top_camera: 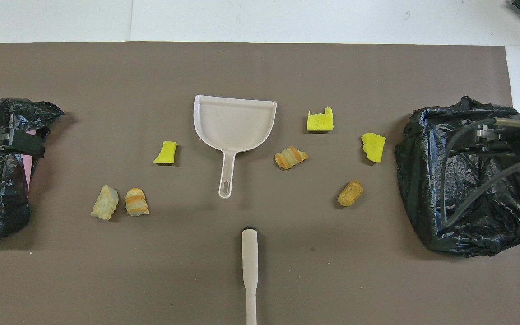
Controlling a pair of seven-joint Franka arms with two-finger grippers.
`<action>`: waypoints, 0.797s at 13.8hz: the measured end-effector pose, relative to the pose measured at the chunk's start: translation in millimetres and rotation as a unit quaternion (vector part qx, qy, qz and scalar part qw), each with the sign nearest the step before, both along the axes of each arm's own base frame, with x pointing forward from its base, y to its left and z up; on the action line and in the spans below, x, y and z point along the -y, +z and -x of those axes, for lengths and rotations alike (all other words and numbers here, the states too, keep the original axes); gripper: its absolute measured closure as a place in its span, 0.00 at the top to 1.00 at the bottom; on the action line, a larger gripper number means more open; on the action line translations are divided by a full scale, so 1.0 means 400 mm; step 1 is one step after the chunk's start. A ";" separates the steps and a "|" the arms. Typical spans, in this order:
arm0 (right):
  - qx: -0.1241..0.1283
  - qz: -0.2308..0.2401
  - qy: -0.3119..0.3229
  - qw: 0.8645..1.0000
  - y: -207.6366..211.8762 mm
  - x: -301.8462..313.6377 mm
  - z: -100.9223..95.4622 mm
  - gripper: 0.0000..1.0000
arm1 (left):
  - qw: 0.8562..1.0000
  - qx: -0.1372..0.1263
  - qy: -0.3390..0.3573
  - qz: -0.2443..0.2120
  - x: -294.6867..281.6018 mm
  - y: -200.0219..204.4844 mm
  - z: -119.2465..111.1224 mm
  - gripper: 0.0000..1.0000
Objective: Sweep and dump trash in bin
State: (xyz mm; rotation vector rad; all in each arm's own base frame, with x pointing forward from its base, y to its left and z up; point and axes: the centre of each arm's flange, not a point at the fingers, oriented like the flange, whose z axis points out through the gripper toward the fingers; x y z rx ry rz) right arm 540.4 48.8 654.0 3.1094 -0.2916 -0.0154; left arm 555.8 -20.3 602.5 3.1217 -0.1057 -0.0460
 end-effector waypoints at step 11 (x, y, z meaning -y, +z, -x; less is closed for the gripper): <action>0.005 -0.001 0.056 0.998 -0.071 -0.188 0.039 1.00 | 0.999 -0.015 -0.049 -0.001 0.212 -0.183 0.110 1.00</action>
